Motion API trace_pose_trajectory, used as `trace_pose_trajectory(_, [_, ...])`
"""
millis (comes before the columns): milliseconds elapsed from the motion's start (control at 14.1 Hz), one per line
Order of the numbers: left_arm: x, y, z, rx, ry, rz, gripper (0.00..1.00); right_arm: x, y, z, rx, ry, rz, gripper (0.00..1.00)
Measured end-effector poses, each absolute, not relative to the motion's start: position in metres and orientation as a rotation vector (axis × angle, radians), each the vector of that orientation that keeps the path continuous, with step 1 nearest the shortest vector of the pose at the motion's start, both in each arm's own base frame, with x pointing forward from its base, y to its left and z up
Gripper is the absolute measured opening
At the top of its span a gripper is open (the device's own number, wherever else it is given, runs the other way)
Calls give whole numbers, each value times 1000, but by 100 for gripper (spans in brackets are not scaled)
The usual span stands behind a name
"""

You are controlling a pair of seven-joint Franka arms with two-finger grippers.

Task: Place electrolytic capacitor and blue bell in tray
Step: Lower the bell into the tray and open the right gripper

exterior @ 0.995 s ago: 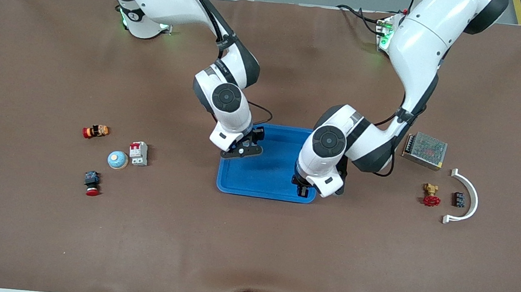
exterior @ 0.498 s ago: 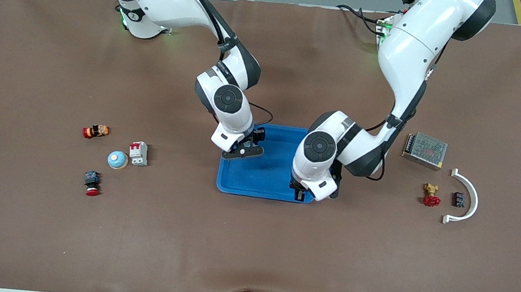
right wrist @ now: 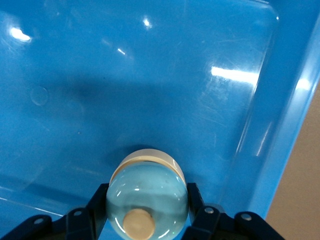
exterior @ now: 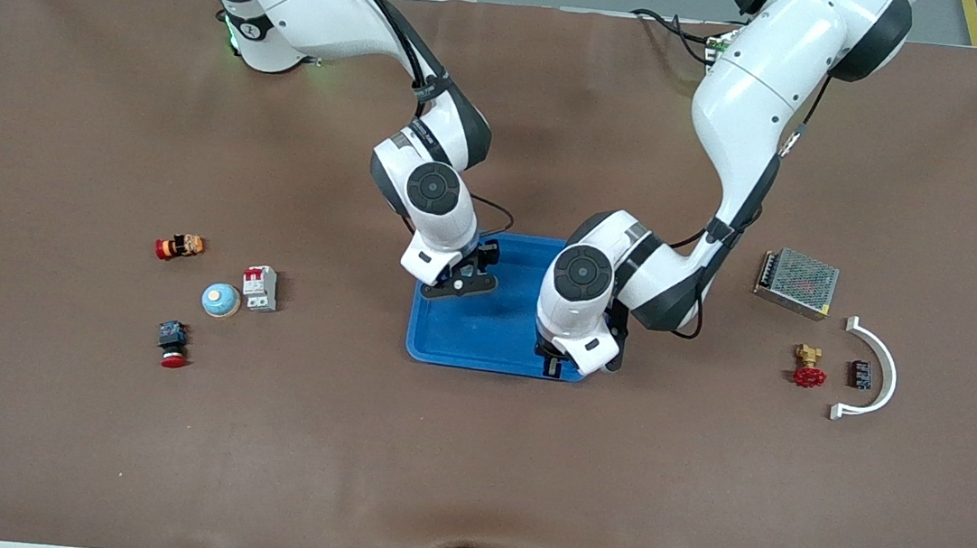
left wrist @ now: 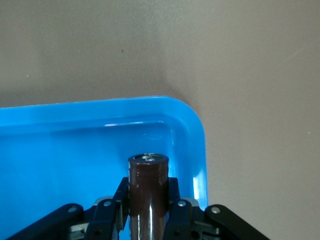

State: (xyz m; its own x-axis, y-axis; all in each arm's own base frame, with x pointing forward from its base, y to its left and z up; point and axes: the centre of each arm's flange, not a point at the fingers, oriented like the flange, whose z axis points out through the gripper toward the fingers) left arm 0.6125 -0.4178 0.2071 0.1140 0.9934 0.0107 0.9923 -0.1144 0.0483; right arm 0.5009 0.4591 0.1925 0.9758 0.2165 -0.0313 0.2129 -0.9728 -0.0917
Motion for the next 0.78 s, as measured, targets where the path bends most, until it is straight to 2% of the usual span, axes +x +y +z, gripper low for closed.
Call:
trace_pose_trajectory(640, [600,-434,199,2316,2088,75,33,501,459,186,-3033,-329,55,67])
trace_pose_trajectory(782, [601,-434,199,2316,2089,76,33,501,459,186,-3033,-327,54,70])
